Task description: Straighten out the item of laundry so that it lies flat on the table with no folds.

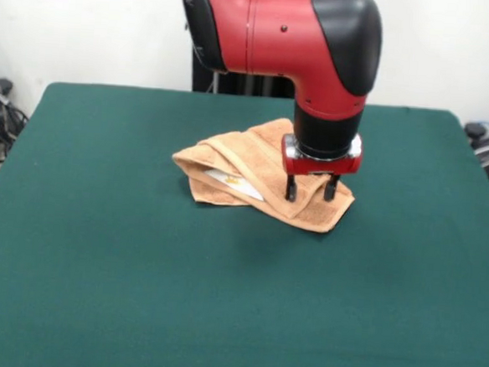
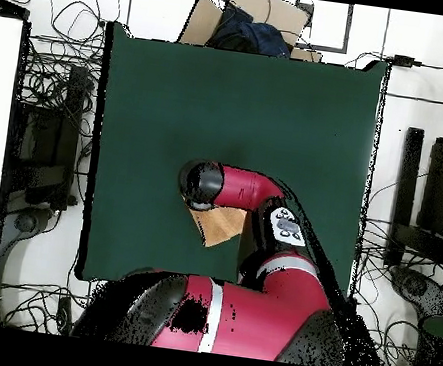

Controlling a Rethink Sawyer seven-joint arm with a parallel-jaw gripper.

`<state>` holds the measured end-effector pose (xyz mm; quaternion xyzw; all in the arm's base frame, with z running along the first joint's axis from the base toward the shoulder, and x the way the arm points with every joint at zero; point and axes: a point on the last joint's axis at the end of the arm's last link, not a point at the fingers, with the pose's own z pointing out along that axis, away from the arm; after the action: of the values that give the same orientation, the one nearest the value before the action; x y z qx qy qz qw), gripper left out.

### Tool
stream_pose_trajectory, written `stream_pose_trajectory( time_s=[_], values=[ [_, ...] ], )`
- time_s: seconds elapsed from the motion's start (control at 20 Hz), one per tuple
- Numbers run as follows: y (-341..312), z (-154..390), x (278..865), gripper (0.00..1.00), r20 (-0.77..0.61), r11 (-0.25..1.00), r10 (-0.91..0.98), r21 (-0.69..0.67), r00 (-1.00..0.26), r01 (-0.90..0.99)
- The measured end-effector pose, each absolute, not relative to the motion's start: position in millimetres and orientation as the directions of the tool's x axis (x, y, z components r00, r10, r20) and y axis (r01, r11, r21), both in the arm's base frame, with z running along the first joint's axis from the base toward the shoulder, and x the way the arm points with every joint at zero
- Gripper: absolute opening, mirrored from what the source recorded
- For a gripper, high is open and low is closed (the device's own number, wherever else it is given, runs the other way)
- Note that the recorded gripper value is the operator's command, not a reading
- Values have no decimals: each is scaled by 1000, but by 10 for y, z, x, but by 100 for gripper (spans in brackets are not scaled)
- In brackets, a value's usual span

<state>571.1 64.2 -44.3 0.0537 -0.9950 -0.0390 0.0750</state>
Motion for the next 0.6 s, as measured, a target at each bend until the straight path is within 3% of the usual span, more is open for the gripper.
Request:
stream_pose_trajectory(
  time_s=[0.15,0.2,0.6],
  values=[
    [642,-443,5711,100,145,991,-113,86,-983,-101],
    [636,-443,5712,0,145,991,-112,85,-983,-101],
    [639,-448,5708,0,146,991,-112,85,-983,-101]
  ],
)
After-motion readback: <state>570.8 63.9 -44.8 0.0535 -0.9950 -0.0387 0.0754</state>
